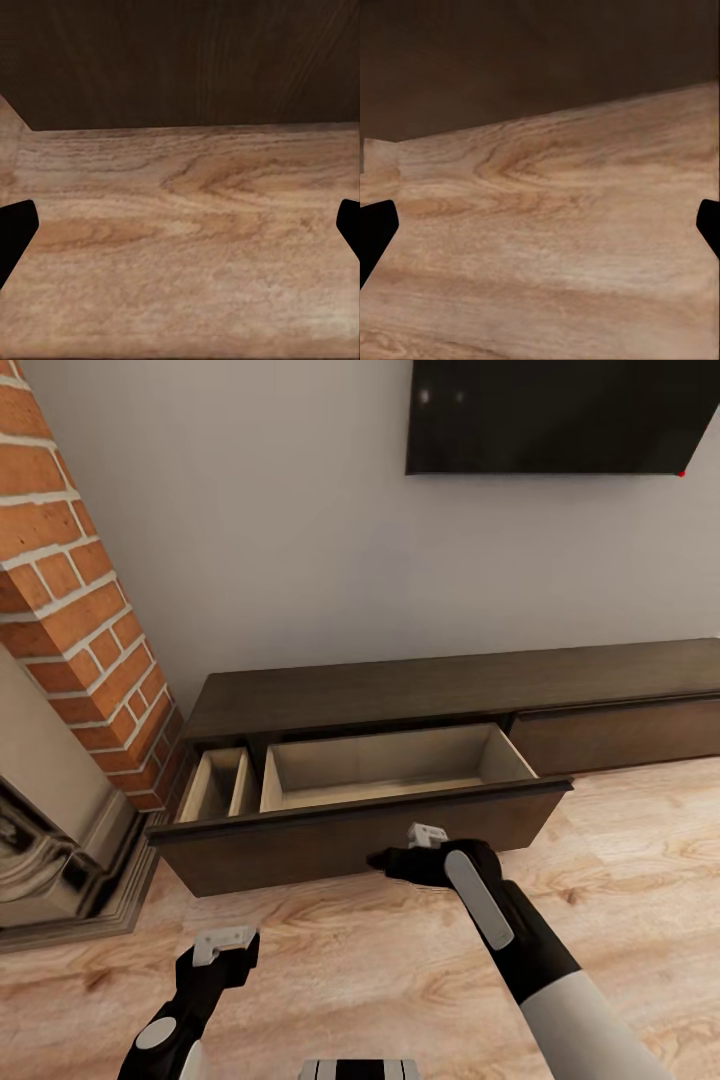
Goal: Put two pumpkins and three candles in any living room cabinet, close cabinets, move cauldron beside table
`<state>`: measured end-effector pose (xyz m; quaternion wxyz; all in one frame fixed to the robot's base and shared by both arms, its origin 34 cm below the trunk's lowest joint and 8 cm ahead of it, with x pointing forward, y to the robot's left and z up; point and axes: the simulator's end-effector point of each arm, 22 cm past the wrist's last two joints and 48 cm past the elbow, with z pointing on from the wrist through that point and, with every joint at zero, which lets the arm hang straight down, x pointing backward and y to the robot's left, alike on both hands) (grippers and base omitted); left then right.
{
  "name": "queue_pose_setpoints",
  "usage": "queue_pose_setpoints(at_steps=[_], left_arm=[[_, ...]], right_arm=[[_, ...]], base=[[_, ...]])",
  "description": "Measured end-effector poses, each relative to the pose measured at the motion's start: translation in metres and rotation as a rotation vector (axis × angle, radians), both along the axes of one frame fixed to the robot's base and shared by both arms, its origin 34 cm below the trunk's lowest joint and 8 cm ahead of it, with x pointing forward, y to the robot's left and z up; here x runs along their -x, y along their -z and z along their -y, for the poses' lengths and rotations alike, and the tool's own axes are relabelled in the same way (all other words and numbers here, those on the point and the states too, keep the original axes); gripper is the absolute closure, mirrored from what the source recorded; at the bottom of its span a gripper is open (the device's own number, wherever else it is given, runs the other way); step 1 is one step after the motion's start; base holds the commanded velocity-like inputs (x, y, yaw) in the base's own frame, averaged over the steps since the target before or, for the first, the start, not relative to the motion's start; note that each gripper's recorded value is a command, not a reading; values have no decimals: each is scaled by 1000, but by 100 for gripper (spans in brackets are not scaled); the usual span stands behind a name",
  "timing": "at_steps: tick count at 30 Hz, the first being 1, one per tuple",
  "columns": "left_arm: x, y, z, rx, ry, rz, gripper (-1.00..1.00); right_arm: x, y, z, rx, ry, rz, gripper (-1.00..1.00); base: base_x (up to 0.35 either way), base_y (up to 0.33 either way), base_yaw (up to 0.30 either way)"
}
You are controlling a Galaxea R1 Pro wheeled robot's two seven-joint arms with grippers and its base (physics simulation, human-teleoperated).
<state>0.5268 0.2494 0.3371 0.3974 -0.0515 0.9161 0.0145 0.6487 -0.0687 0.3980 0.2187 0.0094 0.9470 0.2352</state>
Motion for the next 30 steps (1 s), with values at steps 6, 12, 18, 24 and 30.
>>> queue_pose_setpoints(at_steps=[6, 12, 18, 24, 30], left_arm=[[1, 1, 0, -1, -1, -12, -100], [2, 2, -1, -3, -2, -15, -100], [3, 6, -1, -4, -2, -23, -100], [5, 10, -1, -4, -2, -33, -100], [7, 14, -1, -3, -1, -44, -100]], right_arm=[[-3, -14, -8, 42, -10, 43, -100], [4, -19, -32, 34, -49, 52, -100], [13, -18, -49, 19, -82, 30, -100], [35, -9, -75, 50, -185, 18, -100], [41, -4, -81, 52, -206, 8, -100]], base=[[0, 0, 0], [0, 0, 30], [0, 0, 64], [0, 0, 8], [0, 0, 39]])
